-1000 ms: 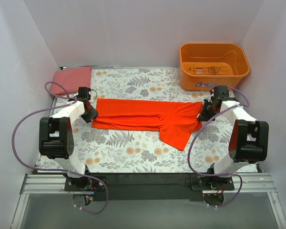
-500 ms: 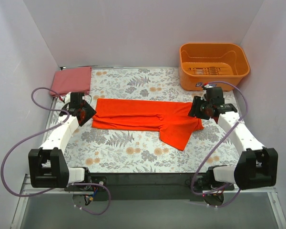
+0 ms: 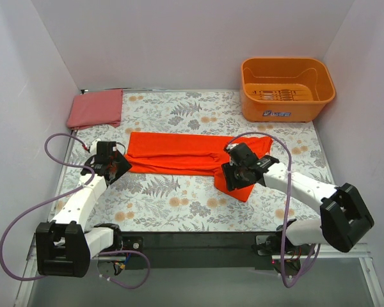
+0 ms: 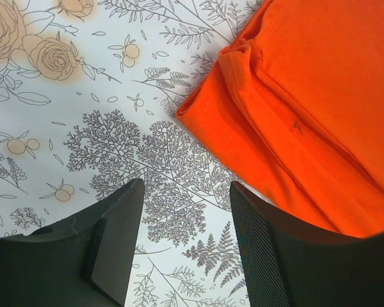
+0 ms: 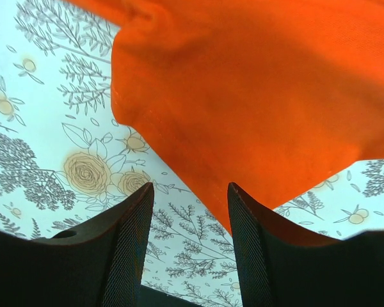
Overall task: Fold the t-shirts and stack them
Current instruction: Fold the tshirt
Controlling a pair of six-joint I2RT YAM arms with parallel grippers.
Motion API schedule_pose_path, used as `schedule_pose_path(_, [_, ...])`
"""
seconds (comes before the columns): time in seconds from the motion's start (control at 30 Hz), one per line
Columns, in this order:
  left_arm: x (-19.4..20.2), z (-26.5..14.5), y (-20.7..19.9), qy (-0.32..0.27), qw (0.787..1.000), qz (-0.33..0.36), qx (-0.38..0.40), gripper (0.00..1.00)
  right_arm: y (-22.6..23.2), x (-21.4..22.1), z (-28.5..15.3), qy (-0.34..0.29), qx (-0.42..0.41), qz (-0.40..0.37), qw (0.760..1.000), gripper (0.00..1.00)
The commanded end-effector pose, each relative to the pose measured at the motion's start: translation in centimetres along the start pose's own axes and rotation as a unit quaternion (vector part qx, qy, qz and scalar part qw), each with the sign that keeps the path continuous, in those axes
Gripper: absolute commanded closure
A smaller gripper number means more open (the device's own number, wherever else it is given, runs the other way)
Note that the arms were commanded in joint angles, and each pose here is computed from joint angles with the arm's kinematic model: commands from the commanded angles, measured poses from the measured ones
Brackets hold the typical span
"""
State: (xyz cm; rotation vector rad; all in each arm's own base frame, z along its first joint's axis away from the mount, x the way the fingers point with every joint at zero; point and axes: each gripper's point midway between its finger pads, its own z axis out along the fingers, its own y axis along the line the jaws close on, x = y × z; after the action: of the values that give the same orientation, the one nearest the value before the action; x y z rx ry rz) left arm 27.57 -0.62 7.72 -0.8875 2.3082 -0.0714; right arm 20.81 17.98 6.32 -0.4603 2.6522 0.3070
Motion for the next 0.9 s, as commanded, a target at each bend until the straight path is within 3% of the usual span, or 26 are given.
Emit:
schedule_pose_path(0.0, [-0.3,-0.1,-0.3,-0.019,1.0,0.009,0.013,0.45,0.1,0.8,0.8,0.014,0.031,-0.011,0.999,0.43])
schedule_pose_path(0.33, [-0.2,0.0,-0.9,-0.018,1.0,0.016,0.02,0.45,-0.5,4.1,3.4,0.083,0.061,-0.033,0.994,0.48])
schedule_pose_path(0.53, [-0.1,0.2,-0.9,-0.014,1.0,0.017,0.019,0.45,-1.0,4.9,4.0,0.096,0.072,-0.04,0.992,0.65])
schedule_pose_path(0.67, [0.0,0.2,-0.9,-0.013,1.0,0.018,0.019,0.45,-1.5,4.7,3.8,0.091,0.083,-0.044,0.991,0.95])
schedule_pose_path(0.87, [0.0,0.2,-0.9,-0.011,1.0,0.018,0.02,0.45,-2.7,-0.4,1.0,0.021,0.139,-0.068,0.988,0.99])
